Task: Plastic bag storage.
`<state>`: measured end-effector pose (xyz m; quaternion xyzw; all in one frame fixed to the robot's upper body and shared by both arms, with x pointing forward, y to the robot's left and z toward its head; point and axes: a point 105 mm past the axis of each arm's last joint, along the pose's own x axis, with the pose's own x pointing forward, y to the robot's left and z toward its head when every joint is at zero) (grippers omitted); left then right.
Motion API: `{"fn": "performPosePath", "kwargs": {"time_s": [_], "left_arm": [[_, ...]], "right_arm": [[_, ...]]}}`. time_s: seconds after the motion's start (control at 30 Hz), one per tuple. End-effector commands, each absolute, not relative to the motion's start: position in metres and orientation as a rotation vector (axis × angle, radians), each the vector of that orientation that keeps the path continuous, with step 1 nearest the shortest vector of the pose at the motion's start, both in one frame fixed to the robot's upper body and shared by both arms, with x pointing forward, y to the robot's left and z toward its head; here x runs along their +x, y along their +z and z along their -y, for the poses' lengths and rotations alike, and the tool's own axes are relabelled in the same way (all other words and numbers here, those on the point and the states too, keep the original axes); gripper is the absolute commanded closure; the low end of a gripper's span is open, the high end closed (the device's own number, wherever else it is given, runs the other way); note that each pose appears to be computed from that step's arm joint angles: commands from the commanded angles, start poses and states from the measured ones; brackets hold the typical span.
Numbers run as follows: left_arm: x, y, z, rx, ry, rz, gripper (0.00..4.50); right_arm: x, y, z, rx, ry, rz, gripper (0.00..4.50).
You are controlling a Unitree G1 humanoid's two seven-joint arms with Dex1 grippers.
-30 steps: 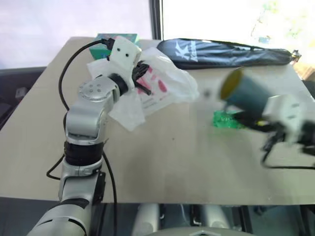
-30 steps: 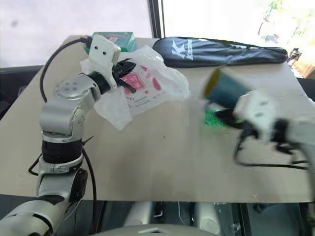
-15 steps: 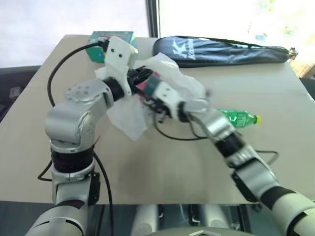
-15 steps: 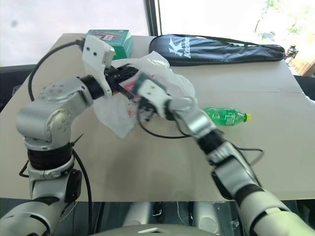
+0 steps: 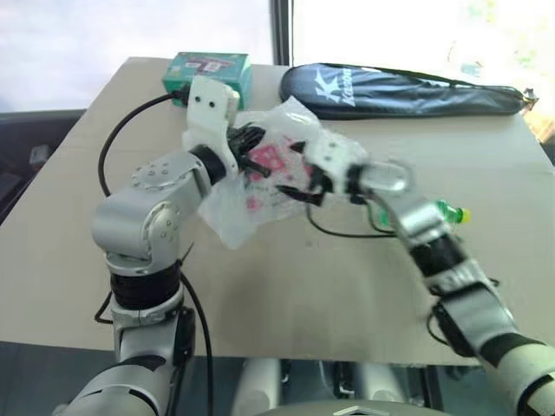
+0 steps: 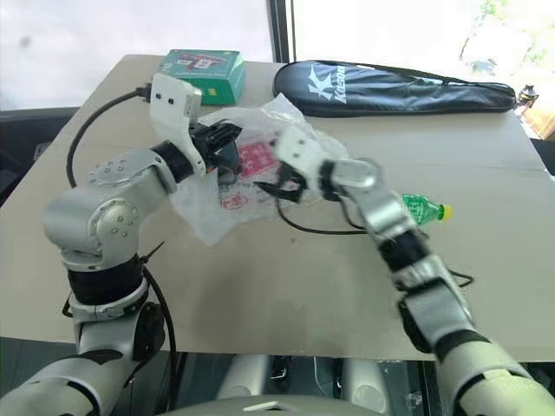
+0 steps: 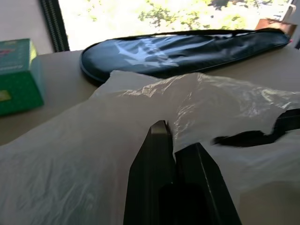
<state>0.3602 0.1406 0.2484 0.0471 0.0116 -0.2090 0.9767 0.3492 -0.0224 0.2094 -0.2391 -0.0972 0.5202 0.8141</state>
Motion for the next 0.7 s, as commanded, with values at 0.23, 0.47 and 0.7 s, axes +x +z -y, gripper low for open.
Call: {"fn": "performPosePath", "kwargs": {"time_s": [0.23, 0.47, 0.7], "left_arm": [[0.37, 0.258, -0.127, 0.143, -0.444, 0.061, 4.5], [0.366, 0.259, -0.124, 0.184, -0.454, 0.082, 4.5], [0.359, 0.261, -0.124, 0.219, -0.448, 0.1, 4.5]], "right_arm": [[0.287, 0.226, 0.122, -0.786, 1.035, -0.052, 0.08], [0.341, 0.166, 0.173, -0.867, 0.873, -0.299, 0.08], [0.363, 0.101, 0.202, -0.899, 0.911, -0.569, 0.61]]}}
